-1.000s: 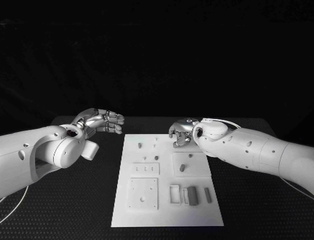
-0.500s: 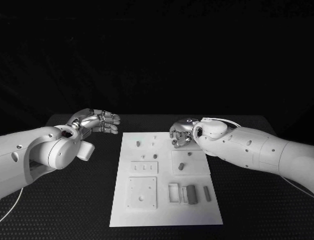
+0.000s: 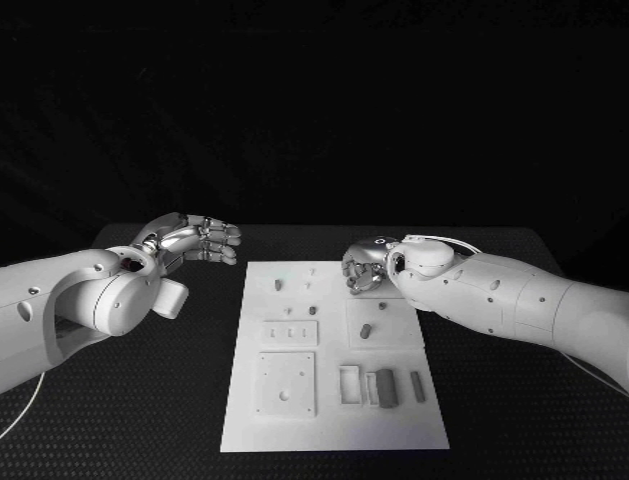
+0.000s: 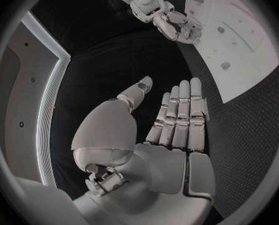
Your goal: Assemble the parts on the task board
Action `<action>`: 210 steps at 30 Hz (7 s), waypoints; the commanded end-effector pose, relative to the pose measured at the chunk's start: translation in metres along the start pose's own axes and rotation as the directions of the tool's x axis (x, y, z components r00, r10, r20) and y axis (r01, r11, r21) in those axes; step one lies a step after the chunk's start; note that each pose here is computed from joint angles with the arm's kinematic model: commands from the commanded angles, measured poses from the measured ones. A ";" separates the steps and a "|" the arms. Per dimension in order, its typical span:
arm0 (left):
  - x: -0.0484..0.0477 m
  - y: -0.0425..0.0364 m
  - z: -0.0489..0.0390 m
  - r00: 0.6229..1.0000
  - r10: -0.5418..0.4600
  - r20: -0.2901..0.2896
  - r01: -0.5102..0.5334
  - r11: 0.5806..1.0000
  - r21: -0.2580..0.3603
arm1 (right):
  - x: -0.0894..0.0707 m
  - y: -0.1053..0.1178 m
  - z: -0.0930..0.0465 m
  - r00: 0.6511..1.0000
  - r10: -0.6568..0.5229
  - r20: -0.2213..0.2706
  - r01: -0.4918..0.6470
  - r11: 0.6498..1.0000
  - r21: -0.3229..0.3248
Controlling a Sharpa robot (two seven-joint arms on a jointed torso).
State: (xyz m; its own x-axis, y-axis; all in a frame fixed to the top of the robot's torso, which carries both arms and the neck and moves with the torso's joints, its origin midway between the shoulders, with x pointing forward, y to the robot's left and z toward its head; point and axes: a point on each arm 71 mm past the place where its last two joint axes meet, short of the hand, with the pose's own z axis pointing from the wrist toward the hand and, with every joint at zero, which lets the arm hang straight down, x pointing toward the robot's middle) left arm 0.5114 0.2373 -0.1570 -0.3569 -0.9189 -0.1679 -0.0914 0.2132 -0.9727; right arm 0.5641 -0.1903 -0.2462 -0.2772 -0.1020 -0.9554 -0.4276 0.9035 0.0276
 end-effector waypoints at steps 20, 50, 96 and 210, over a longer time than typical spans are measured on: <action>0.0050 -0.0024 0.0052 1.000 0.007 -0.022 -0.007 1.000 0.007 | 0.004 -0.002 -0.001 0.999 -0.014 -0.048 0.015 1.000 0.004; 0.0024 -0.0016 0.0040 1.000 0.007 -0.019 -0.007 1.000 0.005 | -0.005 0.001 -0.004 0.995 -0.037 0.090 0.035 0.999 0.027; 0.0086 -0.0073 0.0055 0.999 0.007 -0.032 -0.007 1.000 0.016 | -0.034 0.070 0.024 0.963 -0.067 0.260 0.076 0.997 -0.023; -0.0061 -0.0061 0.0084 1.000 0.017 0.001 -0.017 1.000 0.014 | -0.036 -0.039 -0.040 0.979 0.036 0.199 -0.062 0.990 0.124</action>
State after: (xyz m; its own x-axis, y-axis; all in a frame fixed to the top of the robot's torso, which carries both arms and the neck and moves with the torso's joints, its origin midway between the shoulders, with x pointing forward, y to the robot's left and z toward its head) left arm 0.5221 0.2418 -0.1526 -0.3417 -0.9209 -0.1876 -0.0834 0.2286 -0.9699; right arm 0.5563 -0.2383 -0.1987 -0.0883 0.0100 -0.9960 -0.2941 0.9551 0.0357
